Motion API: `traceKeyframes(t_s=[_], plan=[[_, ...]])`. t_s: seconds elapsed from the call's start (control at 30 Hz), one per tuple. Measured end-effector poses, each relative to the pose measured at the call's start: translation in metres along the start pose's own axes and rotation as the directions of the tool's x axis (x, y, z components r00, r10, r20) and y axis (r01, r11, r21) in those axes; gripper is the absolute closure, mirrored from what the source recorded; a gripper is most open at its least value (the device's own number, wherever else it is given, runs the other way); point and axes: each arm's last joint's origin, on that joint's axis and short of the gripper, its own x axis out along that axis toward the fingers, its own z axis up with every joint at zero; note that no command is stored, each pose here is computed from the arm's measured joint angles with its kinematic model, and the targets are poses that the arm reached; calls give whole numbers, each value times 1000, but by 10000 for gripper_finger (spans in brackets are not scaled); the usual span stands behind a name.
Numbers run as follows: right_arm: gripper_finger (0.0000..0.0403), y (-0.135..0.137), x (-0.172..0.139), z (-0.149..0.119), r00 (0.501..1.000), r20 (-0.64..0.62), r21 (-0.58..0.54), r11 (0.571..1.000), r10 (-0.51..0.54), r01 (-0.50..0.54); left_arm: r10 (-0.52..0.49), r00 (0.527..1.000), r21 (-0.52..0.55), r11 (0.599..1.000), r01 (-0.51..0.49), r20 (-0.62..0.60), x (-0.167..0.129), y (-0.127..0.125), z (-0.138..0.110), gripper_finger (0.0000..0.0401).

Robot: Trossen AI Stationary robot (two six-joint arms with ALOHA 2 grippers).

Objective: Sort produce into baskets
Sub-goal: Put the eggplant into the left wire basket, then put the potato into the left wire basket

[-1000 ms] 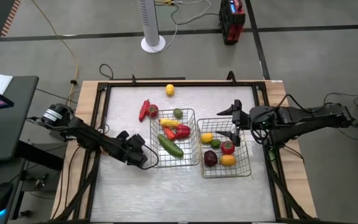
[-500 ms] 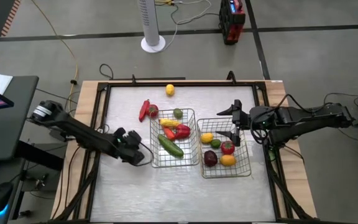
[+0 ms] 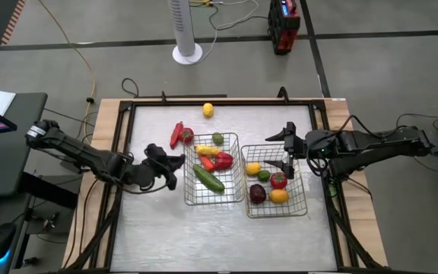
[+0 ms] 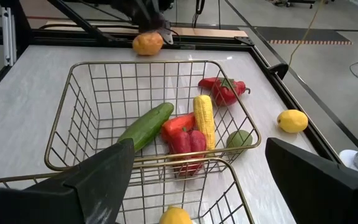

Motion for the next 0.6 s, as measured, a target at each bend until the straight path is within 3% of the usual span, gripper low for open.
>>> traceKeyframes(t_s=[0.13,0.3,0.4,0.47,0.6], plan=[[14,0,0,0,1000,0,0,1000,0,0,-87,996,-1,996,87,-15,14,-10,1,317],[14,0,0,0,1000,0,0,1000,0,0,-114,985,30,993,119,-131,36,-12,-8,234],[14,0,0,0,1000,0,0,1000,0,0,-119,972,59,989,133,-202,39,-12,1,192],[14,0,0,0,1000,-1,0,1000,0,0,-90,960,82,990,115,-266,34,-11,13,178],[14,0,0,-1,1000,-5,-1,1000,0,0,74,893,183,983,9,-444,10,-5,35,175]])
